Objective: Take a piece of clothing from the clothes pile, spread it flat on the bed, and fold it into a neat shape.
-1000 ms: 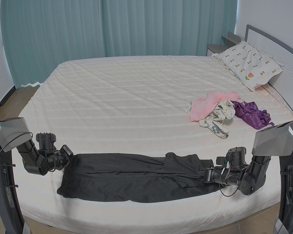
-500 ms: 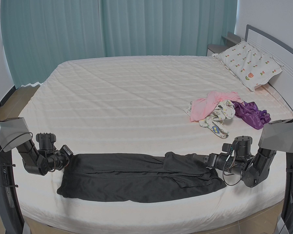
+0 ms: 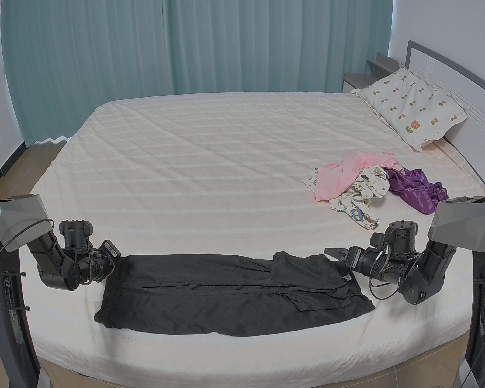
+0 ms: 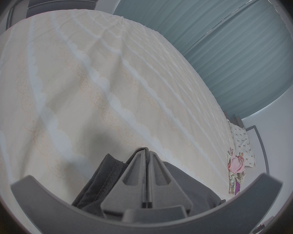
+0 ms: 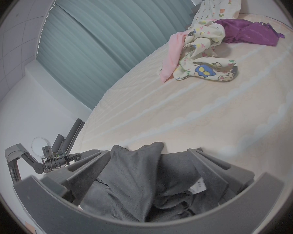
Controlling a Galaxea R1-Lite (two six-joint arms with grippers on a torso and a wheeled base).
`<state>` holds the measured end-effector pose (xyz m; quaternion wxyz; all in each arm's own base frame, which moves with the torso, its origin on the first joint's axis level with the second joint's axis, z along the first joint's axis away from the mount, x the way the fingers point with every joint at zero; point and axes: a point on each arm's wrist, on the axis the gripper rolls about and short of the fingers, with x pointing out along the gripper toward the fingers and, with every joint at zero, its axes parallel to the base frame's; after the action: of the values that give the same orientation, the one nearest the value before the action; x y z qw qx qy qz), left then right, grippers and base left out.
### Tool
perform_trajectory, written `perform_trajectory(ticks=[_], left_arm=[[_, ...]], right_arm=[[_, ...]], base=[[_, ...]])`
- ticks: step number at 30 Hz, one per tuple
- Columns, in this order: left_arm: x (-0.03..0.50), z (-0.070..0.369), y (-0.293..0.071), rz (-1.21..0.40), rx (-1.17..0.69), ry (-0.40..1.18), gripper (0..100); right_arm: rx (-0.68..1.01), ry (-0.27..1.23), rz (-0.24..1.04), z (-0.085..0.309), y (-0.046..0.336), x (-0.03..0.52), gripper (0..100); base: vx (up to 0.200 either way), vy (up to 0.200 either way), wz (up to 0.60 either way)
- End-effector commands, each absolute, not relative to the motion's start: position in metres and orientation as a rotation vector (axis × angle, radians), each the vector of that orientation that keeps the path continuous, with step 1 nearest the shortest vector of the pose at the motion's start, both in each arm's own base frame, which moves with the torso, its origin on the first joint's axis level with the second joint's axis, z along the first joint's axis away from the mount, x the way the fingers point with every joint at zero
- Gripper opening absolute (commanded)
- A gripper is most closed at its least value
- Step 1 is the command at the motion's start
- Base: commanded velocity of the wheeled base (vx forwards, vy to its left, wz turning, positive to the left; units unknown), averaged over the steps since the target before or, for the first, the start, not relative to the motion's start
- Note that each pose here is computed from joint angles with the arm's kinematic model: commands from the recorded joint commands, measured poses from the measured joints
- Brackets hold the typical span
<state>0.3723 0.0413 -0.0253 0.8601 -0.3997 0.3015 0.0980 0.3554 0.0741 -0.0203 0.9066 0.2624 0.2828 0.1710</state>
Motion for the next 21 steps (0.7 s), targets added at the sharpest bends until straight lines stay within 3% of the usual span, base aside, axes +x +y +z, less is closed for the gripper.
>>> perform_trajectory(ticks=[1, 21], left_arm=[[0.372, -0.025, 0.042, 0.206, -0.839, 0.631, 0], [0.372, -0.025, 0.042, 0.206, -0.839, 0.631, 0]], right_arm=[[0.551, 0.576, 0.322, -0.014, 0.061, 0.351, 100], [0.572, 0.684, 0.326, -0.040, 0.064, 0.355, 100]], base=[[0.000, 0.000, 0.00], [0.000, 0.000, 0.00]])
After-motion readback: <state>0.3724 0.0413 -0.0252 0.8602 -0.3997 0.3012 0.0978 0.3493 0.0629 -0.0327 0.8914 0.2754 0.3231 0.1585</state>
